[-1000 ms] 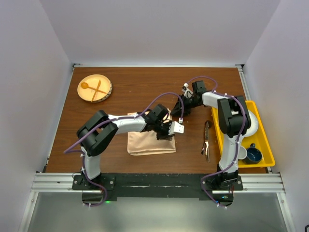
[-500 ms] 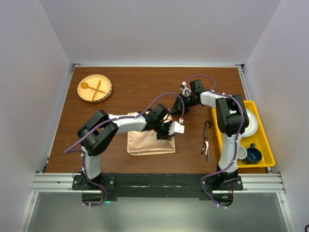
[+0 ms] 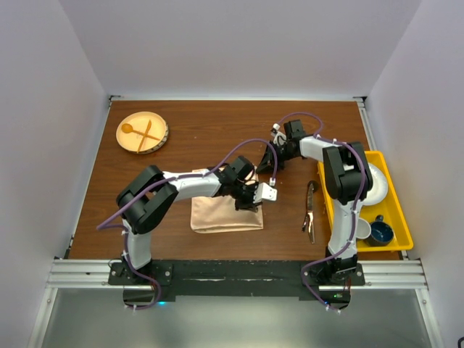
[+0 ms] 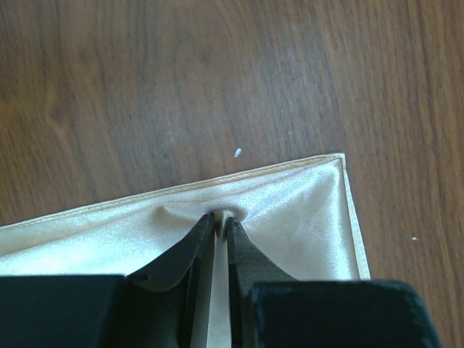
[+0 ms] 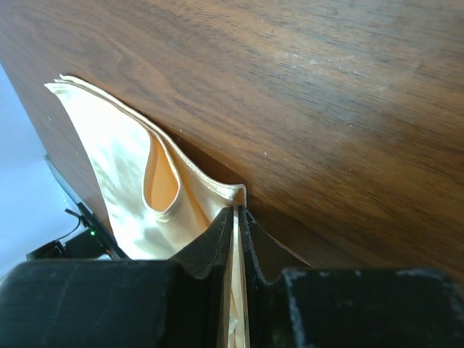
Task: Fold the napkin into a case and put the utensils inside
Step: Smooth out the lower triangle-folded napkin at the center of the board.
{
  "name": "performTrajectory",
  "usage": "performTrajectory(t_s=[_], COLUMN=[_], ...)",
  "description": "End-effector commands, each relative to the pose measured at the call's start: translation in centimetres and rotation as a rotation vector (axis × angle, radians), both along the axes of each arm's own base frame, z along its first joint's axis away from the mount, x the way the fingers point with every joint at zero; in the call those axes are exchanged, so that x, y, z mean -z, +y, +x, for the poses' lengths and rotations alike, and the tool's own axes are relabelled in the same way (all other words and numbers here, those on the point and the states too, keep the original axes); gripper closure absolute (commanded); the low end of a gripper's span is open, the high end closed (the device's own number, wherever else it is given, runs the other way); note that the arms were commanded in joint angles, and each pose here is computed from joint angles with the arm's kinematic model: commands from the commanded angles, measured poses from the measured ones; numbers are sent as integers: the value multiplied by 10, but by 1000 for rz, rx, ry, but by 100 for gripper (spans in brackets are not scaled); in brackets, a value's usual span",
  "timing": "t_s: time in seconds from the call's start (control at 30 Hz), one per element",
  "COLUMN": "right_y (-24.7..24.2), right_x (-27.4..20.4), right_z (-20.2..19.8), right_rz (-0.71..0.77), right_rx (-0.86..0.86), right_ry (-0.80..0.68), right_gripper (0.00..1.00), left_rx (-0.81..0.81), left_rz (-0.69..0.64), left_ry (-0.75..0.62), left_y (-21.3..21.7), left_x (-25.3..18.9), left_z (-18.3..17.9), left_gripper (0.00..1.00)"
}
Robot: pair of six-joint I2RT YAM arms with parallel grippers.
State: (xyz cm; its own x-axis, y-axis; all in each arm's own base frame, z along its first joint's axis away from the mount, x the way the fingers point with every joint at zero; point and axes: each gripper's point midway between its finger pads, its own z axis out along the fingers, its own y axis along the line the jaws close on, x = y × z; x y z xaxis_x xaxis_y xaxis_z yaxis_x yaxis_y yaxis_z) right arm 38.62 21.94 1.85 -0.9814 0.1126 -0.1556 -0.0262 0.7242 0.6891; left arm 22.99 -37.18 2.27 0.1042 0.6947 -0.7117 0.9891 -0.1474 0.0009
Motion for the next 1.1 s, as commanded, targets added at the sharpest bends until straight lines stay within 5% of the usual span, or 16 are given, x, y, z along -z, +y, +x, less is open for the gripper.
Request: performTrajectory(t_s=[0.0, 0.57, 0.8, 1.0, 1.07], right_y=[-6, -4, 10, 5, 0], right_x=[16, 18, -15, -79, -100], right_z=[4, -1, 5, 10, 16], right_rz=[-89, -102, -47, -36, -49], right_rx=[-5, -11, -49, -146, -189], right_ry=[-7, 4, -54, -159, -229], right_gripper=[88, 87, 81, 67, 49], left_rx=[62, -38, -79, -186, -196], left_rz=[-38, -38, -99, -97, -62], left_ry=[17, 29, 9, 102, 106], left_y=[-12, -14, -18, 38, 68], left_x=[-17, -18, -56, -95, -98], left_z=[-13, 2, 12, 25, 22], left_gripper=[85, 80, 60, 55, 54])
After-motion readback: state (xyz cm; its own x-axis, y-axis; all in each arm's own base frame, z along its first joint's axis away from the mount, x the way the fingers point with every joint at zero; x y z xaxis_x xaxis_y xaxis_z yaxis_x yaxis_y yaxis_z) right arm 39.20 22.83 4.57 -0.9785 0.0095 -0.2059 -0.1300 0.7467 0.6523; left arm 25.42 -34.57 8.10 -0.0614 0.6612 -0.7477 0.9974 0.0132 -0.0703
